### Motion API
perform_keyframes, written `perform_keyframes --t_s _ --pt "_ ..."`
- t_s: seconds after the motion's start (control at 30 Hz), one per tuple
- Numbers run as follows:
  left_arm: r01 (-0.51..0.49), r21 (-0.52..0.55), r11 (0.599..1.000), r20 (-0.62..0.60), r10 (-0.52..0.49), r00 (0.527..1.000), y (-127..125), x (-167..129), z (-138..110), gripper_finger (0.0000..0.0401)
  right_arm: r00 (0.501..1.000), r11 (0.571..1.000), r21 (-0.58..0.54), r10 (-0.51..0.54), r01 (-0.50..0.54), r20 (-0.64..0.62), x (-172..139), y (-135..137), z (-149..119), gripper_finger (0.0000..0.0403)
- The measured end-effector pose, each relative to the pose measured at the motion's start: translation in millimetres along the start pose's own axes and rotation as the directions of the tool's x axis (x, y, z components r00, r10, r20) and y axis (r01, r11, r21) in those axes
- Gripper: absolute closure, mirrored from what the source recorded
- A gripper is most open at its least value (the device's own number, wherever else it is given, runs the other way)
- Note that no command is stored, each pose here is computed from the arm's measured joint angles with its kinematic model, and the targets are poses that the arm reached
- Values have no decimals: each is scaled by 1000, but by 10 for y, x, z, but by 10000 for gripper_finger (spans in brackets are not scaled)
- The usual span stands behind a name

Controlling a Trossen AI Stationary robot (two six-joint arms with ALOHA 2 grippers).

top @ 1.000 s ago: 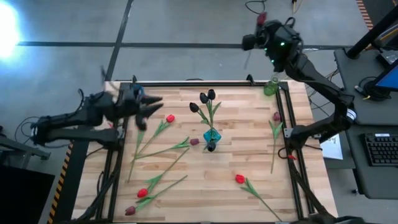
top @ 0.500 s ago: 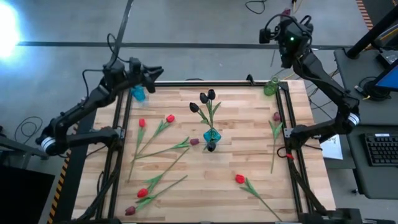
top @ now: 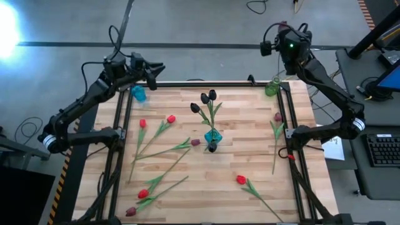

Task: Sort flowers into vase by color
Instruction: Put the dark red flower into the green vase

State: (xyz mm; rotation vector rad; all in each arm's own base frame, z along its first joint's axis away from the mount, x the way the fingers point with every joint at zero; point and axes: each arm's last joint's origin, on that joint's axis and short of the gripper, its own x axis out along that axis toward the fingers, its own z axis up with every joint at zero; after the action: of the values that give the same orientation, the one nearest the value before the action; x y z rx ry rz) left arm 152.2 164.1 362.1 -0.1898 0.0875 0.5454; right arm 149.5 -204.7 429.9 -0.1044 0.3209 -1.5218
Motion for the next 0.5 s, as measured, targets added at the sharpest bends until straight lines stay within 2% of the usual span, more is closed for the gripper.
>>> perform_keyframes --t_s 0.1,0.33,0.5 --pt "2 4 1000 12 -2 1000 -20 -50 23 324 999 998 -48 26 -28 -34 -9 6 -44 392" --pt "3 -8 1000 17 -3 1000 -52 -136 42 324 999 998 -54 36 -38 -34 -6 19 -93 391" --pt "40 -18 999 15 -39 999 -106 -194 44 324 999 998 -58 31 -33 -30 84 97 -245 391"
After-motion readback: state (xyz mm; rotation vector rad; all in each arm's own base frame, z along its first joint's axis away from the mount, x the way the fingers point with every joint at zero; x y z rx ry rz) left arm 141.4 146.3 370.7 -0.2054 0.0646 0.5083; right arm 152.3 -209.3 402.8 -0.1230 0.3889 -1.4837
